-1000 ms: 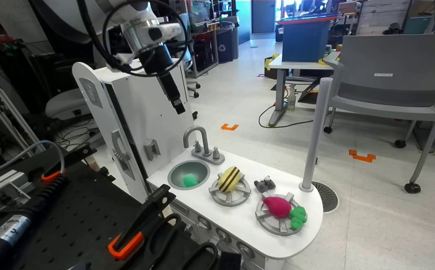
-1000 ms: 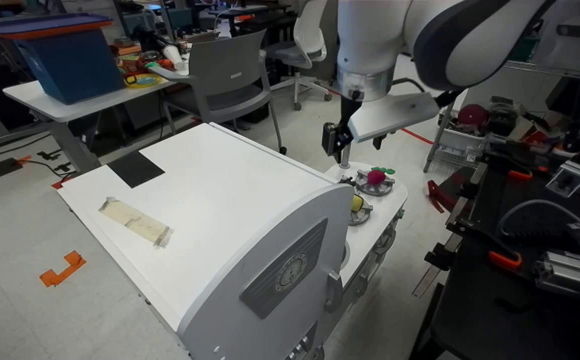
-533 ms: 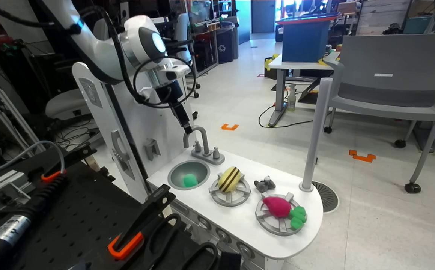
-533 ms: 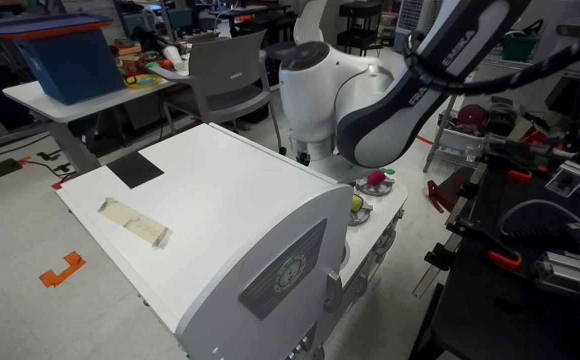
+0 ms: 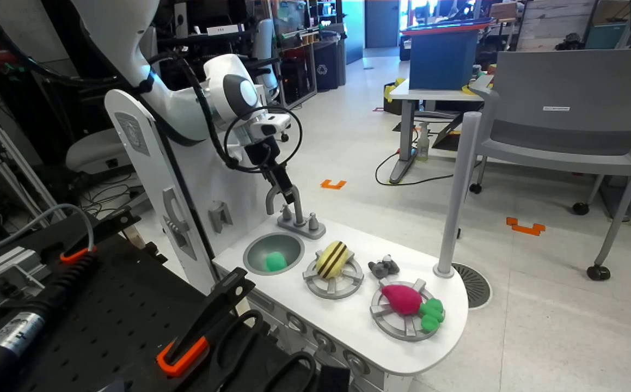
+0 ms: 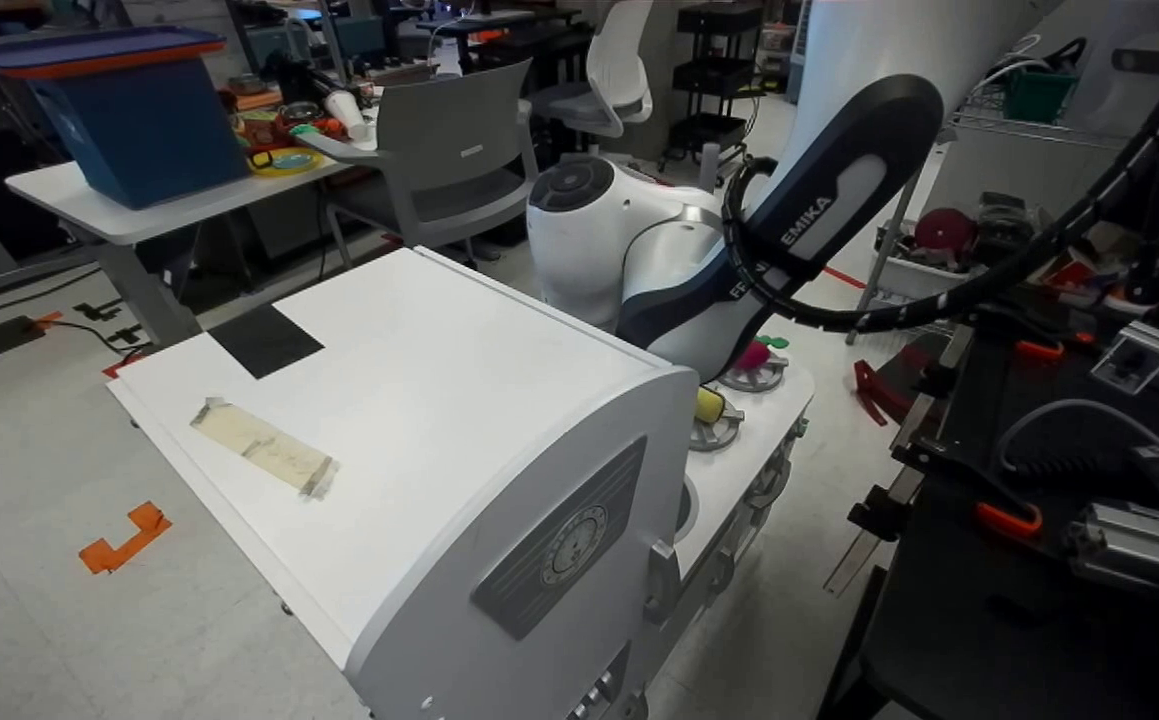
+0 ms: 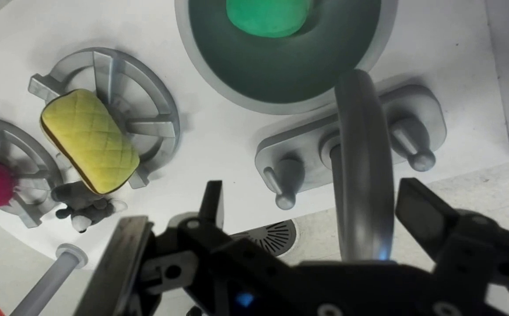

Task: Push the faucet of the sink to the right.

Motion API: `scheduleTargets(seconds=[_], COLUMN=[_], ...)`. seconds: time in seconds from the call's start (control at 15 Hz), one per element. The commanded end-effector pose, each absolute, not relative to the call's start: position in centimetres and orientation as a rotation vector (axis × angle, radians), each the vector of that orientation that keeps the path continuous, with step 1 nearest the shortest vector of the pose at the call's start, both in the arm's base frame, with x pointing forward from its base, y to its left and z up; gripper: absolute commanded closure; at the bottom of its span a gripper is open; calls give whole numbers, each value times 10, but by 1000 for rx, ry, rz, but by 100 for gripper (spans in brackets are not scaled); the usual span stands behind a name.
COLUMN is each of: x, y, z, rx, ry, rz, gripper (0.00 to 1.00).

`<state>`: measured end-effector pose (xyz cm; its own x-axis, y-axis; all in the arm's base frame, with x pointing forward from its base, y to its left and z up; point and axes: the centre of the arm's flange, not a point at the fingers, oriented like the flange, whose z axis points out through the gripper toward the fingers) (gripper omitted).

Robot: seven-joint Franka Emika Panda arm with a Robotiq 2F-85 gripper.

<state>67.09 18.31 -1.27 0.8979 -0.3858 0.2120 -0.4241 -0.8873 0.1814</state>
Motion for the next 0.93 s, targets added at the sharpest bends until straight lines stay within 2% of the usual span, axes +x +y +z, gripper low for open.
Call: scheduleTargets(seconds=[0.0, 0.53, 0.87], x=[689, 650, 646], y=[207, 184, 154], z=[-28, -35, -20], rx=[2870, 2877, 2845], ry=[-597, -594, -635], rz=[251, 87, 126], gripper=[0, 0, 0])
